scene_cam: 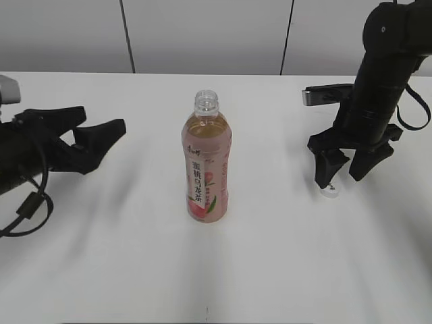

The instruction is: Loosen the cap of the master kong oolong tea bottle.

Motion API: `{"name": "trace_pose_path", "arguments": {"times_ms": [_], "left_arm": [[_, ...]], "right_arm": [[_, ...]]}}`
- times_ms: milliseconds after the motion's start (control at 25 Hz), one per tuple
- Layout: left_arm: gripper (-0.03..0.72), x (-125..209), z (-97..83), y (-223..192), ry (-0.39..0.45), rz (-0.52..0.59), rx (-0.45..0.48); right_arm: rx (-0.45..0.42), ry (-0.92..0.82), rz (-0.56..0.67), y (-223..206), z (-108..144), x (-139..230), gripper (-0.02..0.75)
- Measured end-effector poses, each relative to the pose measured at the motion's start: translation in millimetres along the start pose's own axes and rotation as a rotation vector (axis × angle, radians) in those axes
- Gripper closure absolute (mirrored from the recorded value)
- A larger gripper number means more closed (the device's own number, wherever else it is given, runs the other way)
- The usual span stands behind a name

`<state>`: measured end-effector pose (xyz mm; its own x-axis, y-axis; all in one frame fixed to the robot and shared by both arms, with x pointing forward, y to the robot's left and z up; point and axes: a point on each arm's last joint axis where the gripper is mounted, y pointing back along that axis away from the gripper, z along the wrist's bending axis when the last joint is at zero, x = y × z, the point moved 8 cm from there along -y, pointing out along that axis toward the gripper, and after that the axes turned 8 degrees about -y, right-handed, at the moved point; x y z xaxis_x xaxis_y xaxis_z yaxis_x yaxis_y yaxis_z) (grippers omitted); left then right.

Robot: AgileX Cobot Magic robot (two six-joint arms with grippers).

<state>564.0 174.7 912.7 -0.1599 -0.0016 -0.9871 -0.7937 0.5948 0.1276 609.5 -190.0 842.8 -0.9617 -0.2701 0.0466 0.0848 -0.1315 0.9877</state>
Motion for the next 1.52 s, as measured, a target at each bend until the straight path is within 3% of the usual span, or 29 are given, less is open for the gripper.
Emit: {"name": "trace_pose_path", "arguments": {"times_ms": [240, 440, 680, 960, 1200, 1280, 1360, 1520], "left_arm": [[0.13, 20.6, 50.5, 14.8, 0.097, 0.149, -0.274], [0.132, 49.3, 79.4, 37.4, 0.264, 0.302, -0.489], [0.165, 36.4, 99.3, 59.6, 0.374, 0.29, -0.608], [0.183, -5.4, 107.9, 75.4, 0.322, 0.417, -0.655], [0.195, -26.2, 105.0, 92.1, 0.436, 0.418, -0.73], [0.202, -18.1, 100.4, 99.9, 0.466, 0.482, -0.745], [0.209, -12.8, 92.5, 108.4, 0.445, 0.564, -0.73], [0.213, -22.1, 65.2, 117.8, 0.421, 0.62, -0.62]], "right_arm": [[-0.006, -0.007, 0.0, 0.0, 1.1, -0.1, 0.183], [-0.008, -0.009, -0.001, 0.0, 1.4, -0.1, 0.183], [-0.014, -0.012, 0.002, 0.0, 2.4, 0.4, 0.183], [-0.054, -0.04, -0.027, 15.4, 12.0, 6.8, 0.188], [-0.045, -0.064, -0.071, 46.2, 16.6, 34.8, 0.217], [-0.029, -0.076, -0.078, 53.5, 15.6, 48.3, 0.22], [-0.014, -0.093, -0.079, 57.7, 14.5, 65.6, 0.223], [0.008, -0.103, -0.124, 75.4, 15.2, 98.9, 0.225]]}}
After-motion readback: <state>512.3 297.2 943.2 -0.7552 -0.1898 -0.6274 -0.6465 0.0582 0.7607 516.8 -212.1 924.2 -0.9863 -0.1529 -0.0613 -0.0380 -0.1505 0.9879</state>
